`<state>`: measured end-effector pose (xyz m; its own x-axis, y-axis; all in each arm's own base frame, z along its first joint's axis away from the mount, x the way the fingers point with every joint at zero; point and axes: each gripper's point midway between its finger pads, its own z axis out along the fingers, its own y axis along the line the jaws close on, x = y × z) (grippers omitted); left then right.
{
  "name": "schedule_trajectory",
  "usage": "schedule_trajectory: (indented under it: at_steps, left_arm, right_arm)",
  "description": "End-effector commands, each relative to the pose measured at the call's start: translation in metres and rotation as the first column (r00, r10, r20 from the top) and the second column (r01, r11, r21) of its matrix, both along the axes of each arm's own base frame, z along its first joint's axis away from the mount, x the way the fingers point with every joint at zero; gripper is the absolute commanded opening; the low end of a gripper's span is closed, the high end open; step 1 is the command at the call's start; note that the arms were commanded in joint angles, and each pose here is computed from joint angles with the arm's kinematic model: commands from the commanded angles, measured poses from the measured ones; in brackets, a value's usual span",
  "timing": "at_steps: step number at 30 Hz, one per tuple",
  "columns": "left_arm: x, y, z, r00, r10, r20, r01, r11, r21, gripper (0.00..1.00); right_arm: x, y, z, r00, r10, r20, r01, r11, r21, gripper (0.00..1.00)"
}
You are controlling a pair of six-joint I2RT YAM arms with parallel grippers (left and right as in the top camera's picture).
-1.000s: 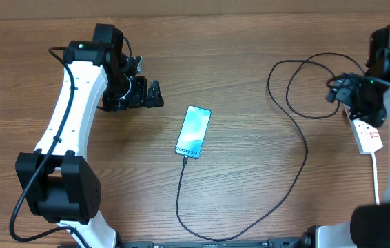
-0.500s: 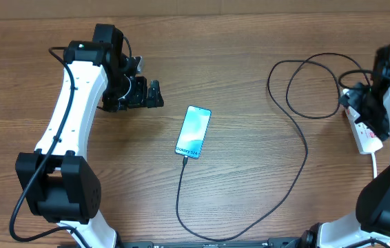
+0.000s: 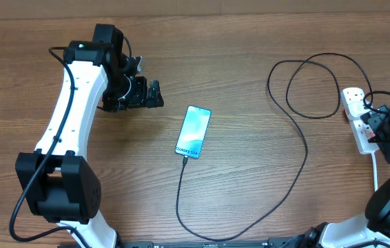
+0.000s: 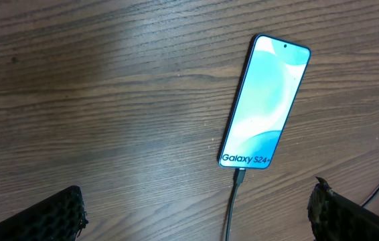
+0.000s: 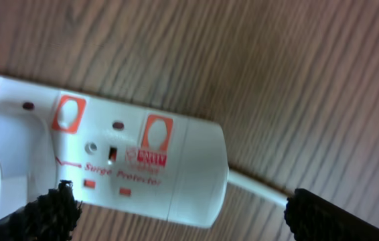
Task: Plug charger to phone and switch on socket
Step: 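Move the right gripper over to the white power strip's switch, then press the power strip's orange switch down with the right gripper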
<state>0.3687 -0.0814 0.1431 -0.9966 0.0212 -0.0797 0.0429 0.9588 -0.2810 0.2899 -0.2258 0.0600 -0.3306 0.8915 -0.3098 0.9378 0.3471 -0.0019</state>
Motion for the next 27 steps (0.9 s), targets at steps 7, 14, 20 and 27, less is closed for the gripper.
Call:
schedule_trajectory:
  at_steps: [7,14,20,27]
  left_arm:
    - [0.000,0.001,0.004,1.000,0.007,0.011,-0.007,1.000,0.000,1.00]
    - [0.000,0.001,0.004,1.000,0.007,0.011,-0.007,1.000,0.000,1.00]
    - [0.000,0.001,0.004,1.000,0.007,0.011,-0.007,1.000,0.000,1.00]
    - [0.000,0.001,0.004,1.000,0.007,0.011,-0.007,1.000,-0.001,1.00]
  right_arm:
    - [0.014,-0.023,0.006,0.992,0.100,0.077,-0.097,0.994,-0.042,1.00]
    - [0.026,-0.031,0.011,0.977,0.193,0.086,-0.184,0.977,-0.103,1.00]
    - [0.032,-0.036,0.006,0.972,0.218,0.086,-0.208,0.971,-0.119,1.00]
    - [0.032,-0.036,-0.022,0.972,0.233,0.042,-0.229,0.970,-0.081,1.00]
